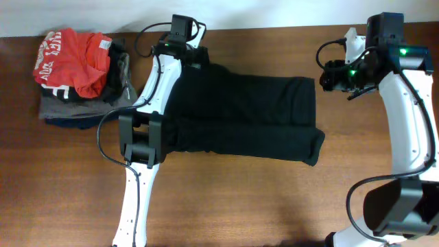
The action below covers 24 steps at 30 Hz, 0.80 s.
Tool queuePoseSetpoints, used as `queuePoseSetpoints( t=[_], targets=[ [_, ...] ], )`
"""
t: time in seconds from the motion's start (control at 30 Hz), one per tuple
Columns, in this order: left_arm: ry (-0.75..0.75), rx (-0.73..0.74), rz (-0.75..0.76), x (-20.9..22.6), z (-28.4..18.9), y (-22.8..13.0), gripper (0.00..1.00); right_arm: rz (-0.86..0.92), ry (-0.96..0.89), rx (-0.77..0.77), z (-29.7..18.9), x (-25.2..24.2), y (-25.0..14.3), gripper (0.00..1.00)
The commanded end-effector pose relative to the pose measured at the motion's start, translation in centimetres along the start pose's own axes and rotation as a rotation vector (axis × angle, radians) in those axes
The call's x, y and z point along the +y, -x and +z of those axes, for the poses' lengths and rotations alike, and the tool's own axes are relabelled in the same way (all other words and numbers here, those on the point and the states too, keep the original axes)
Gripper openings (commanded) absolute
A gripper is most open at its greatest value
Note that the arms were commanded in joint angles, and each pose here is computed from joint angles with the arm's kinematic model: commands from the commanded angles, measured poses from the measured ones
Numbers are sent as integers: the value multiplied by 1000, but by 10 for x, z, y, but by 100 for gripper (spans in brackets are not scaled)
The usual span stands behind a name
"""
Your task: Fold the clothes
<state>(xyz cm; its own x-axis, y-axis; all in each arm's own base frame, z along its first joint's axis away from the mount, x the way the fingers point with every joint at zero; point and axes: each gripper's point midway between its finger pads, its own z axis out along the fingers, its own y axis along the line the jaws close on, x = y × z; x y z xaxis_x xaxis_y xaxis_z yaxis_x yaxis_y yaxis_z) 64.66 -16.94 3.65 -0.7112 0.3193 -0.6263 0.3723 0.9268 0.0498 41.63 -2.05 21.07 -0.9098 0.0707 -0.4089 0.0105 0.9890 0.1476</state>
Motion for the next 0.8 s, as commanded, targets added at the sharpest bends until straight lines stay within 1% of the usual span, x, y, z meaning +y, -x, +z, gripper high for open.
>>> queuePoseSetpoints(
  t=[0.0, 0.07, 0.1, 0.13, 0.17, 0.23, 0.3, 0.43, 0.57, 0.77],
  targets=[
    [-4, -10, 11, -4, 4, 2, 56, -11, -7, 0, 3, 0, 0, 68],
    [-29, -12, 11, -8, 5, 2, 52, -11, -7, 1, 3, 0, 0, 68],
    [-38, -13, 11, -10, 5, 2, 47, -11, -7, 2, 3, 0, 0, 68],
    [-46, -14, 11, -11, 5, 2, 40, -11, -6, 3, 3, 0, -1, 68],
    [-47, -14, 11, -11, 5, 2, 35, -11, -6, 4, 3, 0, -1, 68],
    [-48, -13, 11, -12, 5, 2, 16, -10, -6, 7, 3, 0, -2, 68],
    [-46, -13, 10, -10, 4, 2, 1, -10, -6, 7, 3, 0, -2, 68],
    [-38, -1, 0, -2, 1, 0, 1, -11, -6, 5, 3, 0, -1, 68],
    [-27, -10, -9, 7, -18, 14, 0, -14, -7, -12, 3, 0, 3, 68],
    [42, -44, -9, 20, -83, 50, 1, -21, -9, -54, 3, 0, 14, 68]
  ],
)
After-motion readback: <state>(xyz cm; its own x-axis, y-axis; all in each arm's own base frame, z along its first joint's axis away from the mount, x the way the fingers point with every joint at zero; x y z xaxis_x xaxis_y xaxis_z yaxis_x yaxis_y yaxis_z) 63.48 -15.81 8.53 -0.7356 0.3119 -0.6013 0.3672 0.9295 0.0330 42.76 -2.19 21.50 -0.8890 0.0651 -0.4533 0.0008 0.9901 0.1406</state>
